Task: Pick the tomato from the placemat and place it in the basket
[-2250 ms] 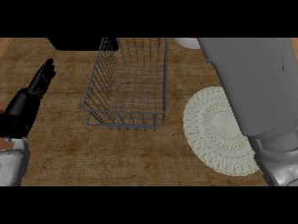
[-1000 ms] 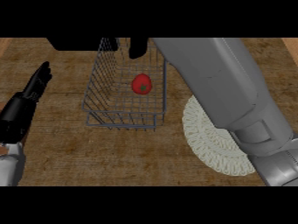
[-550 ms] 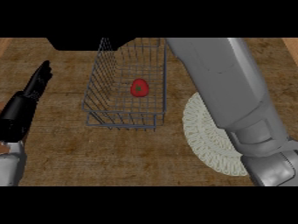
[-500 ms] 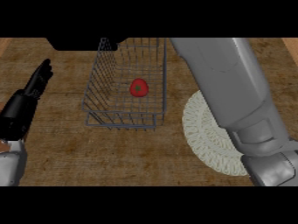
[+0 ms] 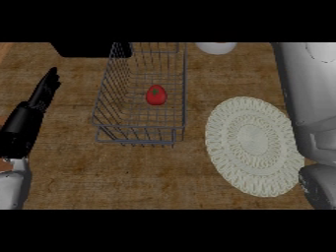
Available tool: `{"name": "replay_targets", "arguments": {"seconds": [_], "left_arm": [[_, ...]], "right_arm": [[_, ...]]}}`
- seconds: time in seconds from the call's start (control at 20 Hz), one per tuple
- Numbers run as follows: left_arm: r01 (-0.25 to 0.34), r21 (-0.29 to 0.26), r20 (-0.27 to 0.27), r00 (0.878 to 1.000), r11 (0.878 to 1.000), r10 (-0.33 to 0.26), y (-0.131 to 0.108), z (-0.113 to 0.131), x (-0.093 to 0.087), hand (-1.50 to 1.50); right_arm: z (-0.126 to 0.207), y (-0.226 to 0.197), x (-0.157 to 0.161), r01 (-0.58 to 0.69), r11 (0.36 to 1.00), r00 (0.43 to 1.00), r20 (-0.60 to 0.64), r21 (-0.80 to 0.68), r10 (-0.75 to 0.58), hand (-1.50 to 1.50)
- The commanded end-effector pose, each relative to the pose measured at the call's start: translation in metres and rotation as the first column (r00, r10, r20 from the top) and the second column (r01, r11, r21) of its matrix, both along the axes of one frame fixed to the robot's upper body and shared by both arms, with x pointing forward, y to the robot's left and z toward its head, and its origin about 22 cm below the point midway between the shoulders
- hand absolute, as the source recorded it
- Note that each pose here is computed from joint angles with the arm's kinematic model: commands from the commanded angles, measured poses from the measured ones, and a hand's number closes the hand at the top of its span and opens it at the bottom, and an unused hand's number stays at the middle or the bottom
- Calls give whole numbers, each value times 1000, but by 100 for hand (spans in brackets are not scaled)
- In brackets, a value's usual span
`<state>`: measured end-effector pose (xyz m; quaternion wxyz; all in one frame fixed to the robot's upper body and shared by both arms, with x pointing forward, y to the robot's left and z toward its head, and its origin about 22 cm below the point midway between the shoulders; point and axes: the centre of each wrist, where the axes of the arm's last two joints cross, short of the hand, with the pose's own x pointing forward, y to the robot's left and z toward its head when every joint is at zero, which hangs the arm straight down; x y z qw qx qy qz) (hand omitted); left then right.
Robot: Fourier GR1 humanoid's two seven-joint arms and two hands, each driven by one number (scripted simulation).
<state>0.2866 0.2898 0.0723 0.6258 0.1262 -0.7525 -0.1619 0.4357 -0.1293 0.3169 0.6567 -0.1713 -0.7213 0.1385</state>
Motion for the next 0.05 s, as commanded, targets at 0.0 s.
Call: {"name": "replay_targets", "arguments": {"seconds": [0.0], "left_arm": [[-13,3,-13,1000,1000,13,5,5,3,0]], "right_arm": [[-4,-62,-2,101,992,995,18,76,-102,-150]]}}
